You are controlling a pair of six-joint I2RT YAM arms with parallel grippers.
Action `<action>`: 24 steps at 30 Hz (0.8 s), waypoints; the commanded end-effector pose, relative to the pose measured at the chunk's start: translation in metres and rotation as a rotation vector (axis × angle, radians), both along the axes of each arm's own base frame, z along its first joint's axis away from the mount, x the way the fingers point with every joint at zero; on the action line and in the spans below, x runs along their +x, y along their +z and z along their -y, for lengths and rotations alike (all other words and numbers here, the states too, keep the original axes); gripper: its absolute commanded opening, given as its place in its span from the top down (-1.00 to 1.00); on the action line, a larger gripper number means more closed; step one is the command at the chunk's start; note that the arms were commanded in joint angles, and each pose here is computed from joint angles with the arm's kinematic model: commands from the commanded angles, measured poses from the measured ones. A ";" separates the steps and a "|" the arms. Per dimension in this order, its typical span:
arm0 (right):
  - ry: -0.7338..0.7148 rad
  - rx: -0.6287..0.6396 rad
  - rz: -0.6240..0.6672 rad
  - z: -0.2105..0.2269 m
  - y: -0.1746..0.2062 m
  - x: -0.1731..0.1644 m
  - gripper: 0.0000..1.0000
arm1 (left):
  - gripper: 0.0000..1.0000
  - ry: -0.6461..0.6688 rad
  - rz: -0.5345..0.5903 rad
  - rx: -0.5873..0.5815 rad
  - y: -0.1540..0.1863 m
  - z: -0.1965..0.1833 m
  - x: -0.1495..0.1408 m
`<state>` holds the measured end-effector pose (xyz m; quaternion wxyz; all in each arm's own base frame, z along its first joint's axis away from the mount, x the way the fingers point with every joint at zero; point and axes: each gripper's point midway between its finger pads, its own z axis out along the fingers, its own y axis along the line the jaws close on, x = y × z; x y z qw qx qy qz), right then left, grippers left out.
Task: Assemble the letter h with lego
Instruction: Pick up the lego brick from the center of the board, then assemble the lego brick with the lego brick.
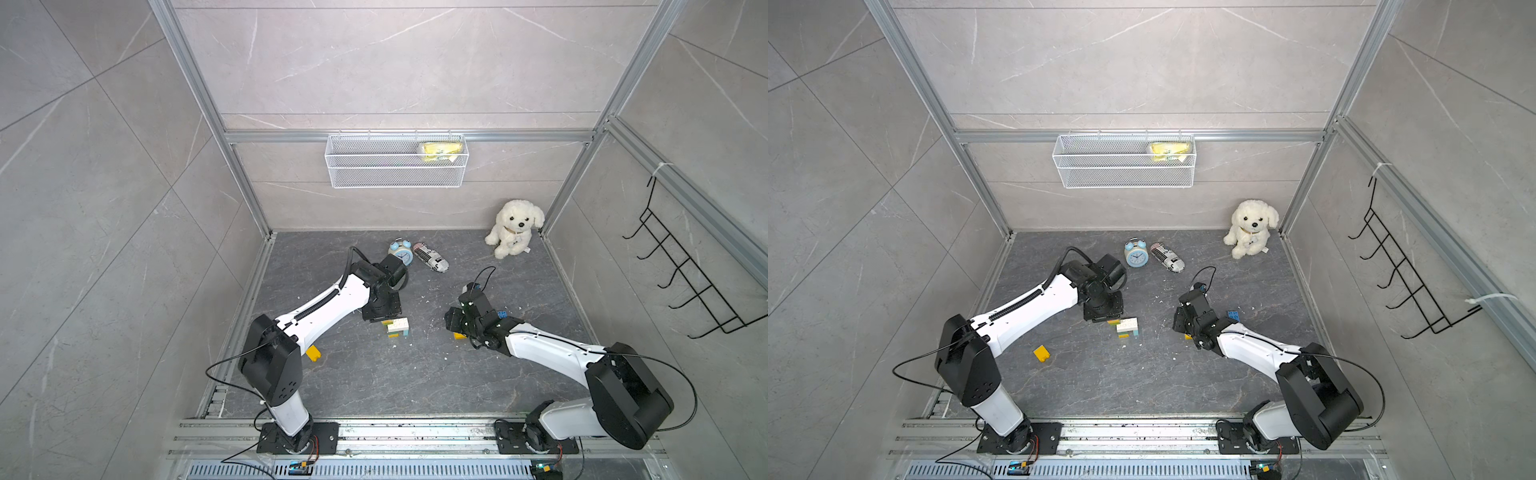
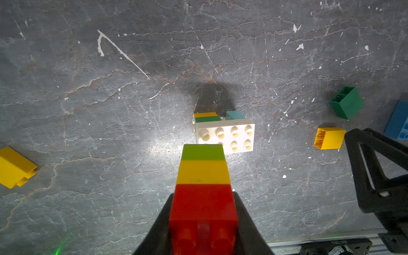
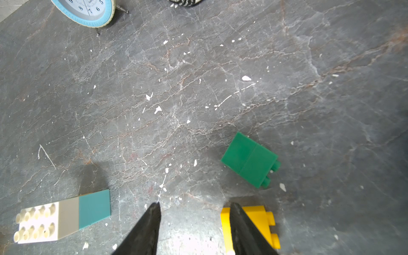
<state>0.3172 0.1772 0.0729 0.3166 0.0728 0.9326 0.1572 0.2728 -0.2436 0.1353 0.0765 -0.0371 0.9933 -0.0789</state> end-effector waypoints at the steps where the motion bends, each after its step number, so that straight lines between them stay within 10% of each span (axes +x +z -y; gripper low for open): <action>1: 0.009 0.000 0.002 -0.001 0.004 0.003 -0.07 | 0.81 -0.031 -0.053 0.033 -0.002 0.002 -0.006; 24: 0.013 0.009 0.003 -0.002 0.006 0.002 -0.07 | 0.81 -0.050 -0.093 0.080 -0.017 0.016 -0.003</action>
